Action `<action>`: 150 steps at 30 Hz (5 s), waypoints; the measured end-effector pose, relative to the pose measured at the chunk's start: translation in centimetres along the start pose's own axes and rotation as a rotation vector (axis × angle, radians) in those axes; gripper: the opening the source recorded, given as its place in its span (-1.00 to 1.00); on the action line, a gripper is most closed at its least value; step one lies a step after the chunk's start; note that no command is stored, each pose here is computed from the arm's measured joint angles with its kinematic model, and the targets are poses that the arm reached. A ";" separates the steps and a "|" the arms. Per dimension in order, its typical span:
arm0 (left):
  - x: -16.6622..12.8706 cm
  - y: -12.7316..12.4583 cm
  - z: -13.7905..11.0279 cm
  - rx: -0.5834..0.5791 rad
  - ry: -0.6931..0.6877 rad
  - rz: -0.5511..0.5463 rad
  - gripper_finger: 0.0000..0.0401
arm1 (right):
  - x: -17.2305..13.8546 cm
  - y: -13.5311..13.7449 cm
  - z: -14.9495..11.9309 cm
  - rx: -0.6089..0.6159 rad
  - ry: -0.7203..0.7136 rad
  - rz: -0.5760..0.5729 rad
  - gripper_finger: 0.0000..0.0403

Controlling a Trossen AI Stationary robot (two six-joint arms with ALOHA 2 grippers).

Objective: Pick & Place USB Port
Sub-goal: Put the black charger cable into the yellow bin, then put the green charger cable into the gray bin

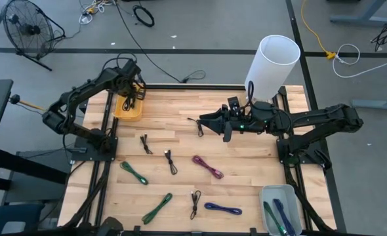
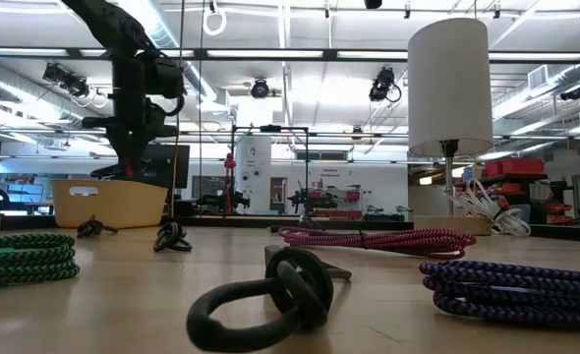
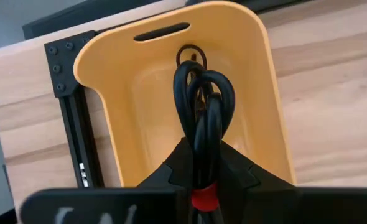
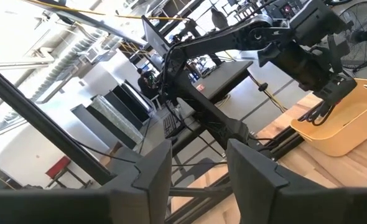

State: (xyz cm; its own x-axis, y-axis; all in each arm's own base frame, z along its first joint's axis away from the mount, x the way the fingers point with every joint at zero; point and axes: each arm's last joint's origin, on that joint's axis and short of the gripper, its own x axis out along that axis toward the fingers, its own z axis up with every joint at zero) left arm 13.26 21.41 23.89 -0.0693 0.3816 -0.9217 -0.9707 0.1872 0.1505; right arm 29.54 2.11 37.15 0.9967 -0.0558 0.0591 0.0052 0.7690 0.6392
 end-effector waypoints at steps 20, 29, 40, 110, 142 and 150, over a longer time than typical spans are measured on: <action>-0.1 -0.1 0.0 0.006 0.000 -0.026 0.37 | 0.0 0.0 0.0 -0.015 0.000 0.000 -0.24; -0.8 -1.1 -0.6 0.170 0.057 -0.272 0.29 | 0.0 -0.1 0.0 -0.018 -0.001 -0.004 -0.24; -7.2 -1.2 -2.7 0.310 -0.080 -0.684 0.29 | 0.1 -0.5 0.2 -0.021 0.002 -0.024 -0.24; -4.3 -12.4 -33.0 1.805 0.093 -0.478 0.23 | 0.1 -0.6 -0.2 -0.003 0.079 0.014 -0.24; -19.1 -10.4 -21.4 1.083 -0.219 -0.879 -0.88 | 0.0 -0.7 -0.4 0.000 0.098 0.001 -0.24; -25.6 -2.8 -15.0 0.386 -0.840 -1.175 -0.88 | 0.0 -0.7 -0.4 -0.026 0.098 0.002 -0.24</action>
State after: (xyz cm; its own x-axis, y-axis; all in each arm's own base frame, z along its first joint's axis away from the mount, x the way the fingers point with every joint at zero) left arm 14.26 -2.48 41.66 0.9671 0.2177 -0.1314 -0.2484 0.9191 -0.3059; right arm 29.61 1.81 36.42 0.9998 0.0076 -0.0158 0.0038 0.7854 0.6189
